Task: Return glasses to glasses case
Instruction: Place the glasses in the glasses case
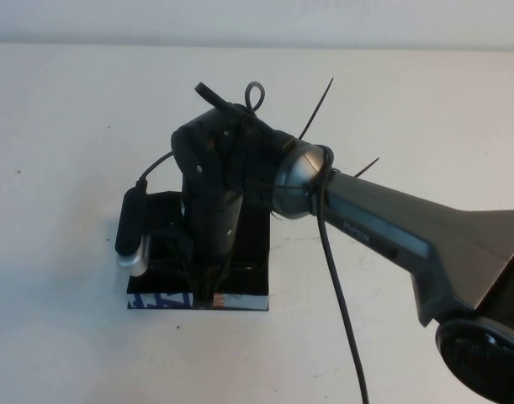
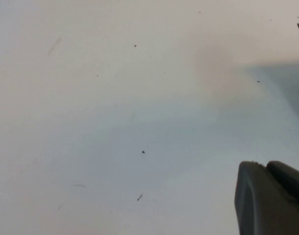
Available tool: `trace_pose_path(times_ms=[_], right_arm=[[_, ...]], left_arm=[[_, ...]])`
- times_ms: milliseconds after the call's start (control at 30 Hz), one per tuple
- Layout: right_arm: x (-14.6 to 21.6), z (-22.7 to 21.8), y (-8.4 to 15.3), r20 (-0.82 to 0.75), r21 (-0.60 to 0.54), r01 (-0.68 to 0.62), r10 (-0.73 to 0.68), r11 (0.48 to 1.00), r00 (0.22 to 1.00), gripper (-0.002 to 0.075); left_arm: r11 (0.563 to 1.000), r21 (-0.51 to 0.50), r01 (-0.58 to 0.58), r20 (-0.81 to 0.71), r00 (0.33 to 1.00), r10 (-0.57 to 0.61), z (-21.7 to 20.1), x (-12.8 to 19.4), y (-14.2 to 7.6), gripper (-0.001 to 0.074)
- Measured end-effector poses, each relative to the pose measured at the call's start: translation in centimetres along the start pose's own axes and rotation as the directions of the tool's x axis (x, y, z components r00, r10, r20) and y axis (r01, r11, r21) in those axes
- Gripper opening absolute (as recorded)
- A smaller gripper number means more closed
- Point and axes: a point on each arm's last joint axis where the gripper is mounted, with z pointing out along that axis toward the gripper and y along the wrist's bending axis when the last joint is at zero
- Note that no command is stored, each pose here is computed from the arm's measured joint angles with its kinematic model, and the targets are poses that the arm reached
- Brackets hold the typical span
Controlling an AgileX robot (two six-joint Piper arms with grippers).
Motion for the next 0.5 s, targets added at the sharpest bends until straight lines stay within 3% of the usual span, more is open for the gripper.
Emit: trace_pose_path(times_ms=[300, 400, 500], right_arm=[[-0.01, 0.23, -0.04, -0.002, -0.001, 0.000, 0.000, 1.000, 1.000, 0.0066], [-0.01, 0.26, -0.04, -0.002, -0.002, -0.002, 0.002, 1.000, 1.000, 0.0106], [0.00, 0.35, -0.04, -0.003, -0.003, -0.007, 0.007, 1.000, 1.000, 0.0192]], left_arm=[[1.000, 0.000, 0.000, 0.000, 1.000, 0.000, 0.00, 0.00, 0.00, -0.0004], [1.000, 0.000, 0.000, 0.000, 1.000, 0.000, 0.00, 0.00, 0.00, -0.0004], [1.000, 0.000, 0.000, 0.000, 1.000, 0.000, 0.00, 0.00, 0.00, -0.0004]])
